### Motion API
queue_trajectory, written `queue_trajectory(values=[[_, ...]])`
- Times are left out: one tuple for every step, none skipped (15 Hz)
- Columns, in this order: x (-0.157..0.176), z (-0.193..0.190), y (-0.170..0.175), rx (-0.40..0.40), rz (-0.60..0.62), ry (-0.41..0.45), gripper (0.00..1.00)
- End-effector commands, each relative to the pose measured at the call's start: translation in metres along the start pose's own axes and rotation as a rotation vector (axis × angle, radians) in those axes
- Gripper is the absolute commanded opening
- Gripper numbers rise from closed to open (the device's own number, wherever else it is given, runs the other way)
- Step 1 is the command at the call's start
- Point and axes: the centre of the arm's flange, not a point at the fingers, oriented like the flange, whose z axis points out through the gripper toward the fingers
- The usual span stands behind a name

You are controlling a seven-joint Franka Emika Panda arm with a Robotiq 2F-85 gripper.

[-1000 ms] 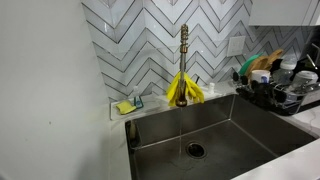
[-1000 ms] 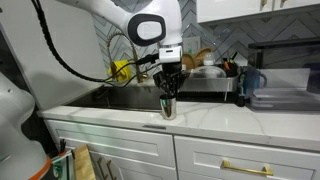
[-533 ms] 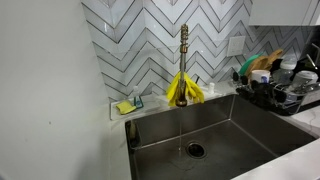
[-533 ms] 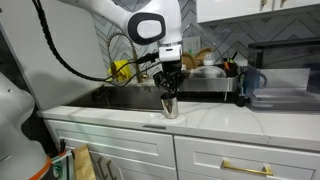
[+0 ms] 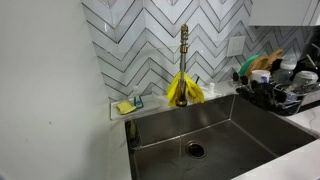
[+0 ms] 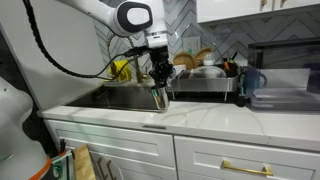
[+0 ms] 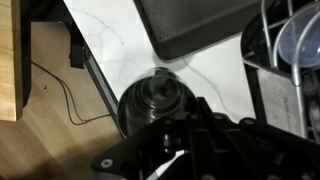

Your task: Put the contents of the silver cup into the sink

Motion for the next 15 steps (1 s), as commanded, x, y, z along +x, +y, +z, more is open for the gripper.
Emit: queue_trajectory(values=[[-0.044, -0.038, 0.014, 0.020, -0.088, 0.074, 0.01], [-0.053, -0.045, 0.015, 0.031, -0.115, 0.082, 0.01], [-0.059, -0.051, 0.015, 0.046, -0.135, 0.082, 0.01], [-0.064, -0.058, 0.015, 0.065, -0.166, 0.066, 0.01], [-0.054, -0.045, 0.002, 0.051, -0.127, 0.067, 0.04], [-0.061, -0.052, 0.002, 0.063, -0.141, 0.072, 0.04], [-0.063, -0.055, 0.004, 0.069, -0.148, 0.074, 0.04], [-0.064, -0.057, 0.004, 0.072, -0.151, 0.075, 0.04], [-0.064, -0.056, 0.005, 0.071, -0.154, 0.075, 0.04], [-0.063, -0.056, 0.005, 0.070, -0.156, 0.075, 0.04], [-0.063, -0.055, 0.005, 0.069, -0.158, 0.075, 0.04], [-0.063, -0.055, 0.005, 0.068, -0.158, 0.074, 0.04], [-0.063, -0.055, 0.006, 0.068, -0.159, 0.074, 0.04], [-0.063, -0.055, 0.006, 0.068, -0.159, 0.074, 0.04], [-0.063, -0.055, 0.006, 0.068, -0.159, 0.074, 0.04]])
